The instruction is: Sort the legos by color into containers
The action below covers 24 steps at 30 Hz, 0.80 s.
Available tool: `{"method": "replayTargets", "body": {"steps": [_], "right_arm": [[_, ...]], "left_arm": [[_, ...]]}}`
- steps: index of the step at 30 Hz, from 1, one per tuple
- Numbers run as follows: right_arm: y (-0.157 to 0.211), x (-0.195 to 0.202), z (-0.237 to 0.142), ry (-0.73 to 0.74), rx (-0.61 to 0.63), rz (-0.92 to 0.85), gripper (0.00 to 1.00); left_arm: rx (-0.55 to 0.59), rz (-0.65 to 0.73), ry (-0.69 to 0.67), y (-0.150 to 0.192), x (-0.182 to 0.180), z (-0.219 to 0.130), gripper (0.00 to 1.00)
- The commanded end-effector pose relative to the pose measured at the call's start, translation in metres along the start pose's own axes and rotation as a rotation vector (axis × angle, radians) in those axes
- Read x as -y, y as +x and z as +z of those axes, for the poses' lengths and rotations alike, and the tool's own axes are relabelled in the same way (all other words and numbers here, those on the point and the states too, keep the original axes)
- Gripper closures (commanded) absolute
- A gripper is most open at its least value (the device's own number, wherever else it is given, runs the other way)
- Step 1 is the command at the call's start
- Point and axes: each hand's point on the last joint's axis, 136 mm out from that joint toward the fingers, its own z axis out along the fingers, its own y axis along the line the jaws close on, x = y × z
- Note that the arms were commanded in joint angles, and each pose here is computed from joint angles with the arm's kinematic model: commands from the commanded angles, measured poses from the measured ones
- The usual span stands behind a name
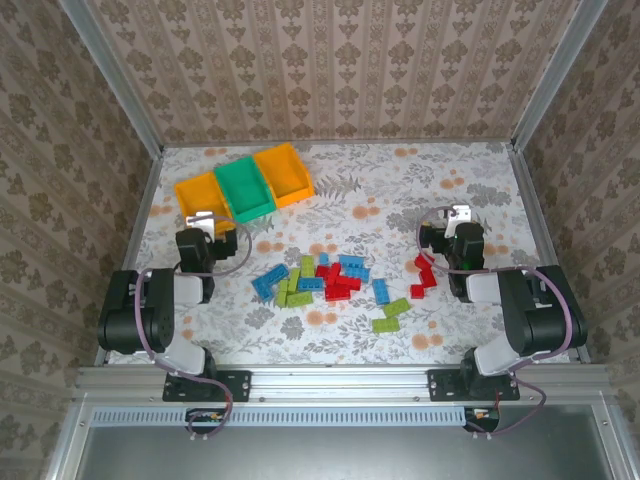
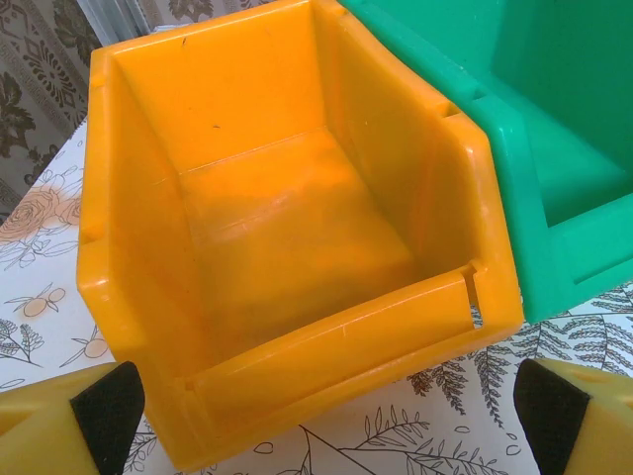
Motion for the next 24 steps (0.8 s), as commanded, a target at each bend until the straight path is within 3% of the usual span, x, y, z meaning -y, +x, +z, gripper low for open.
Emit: {"method": "replayTargets", "body": {"steps": [1, 24], "right_arm": [[-0.0106, 0.0006, 0.0012, 0.012, 0.035, -0.006, 0.00], [-0.0106, 0.0006, 0.0025, -0.009, 0.028, 0.005, 0.00]], "left_arm": [[0.055, 0.018, 0.012, -0.0185, 0.0019, 0.0016, 0.00], [0.056, 0.018, 0.012, -0.0190, 0.0021, 0.0014, 0.00]]}}
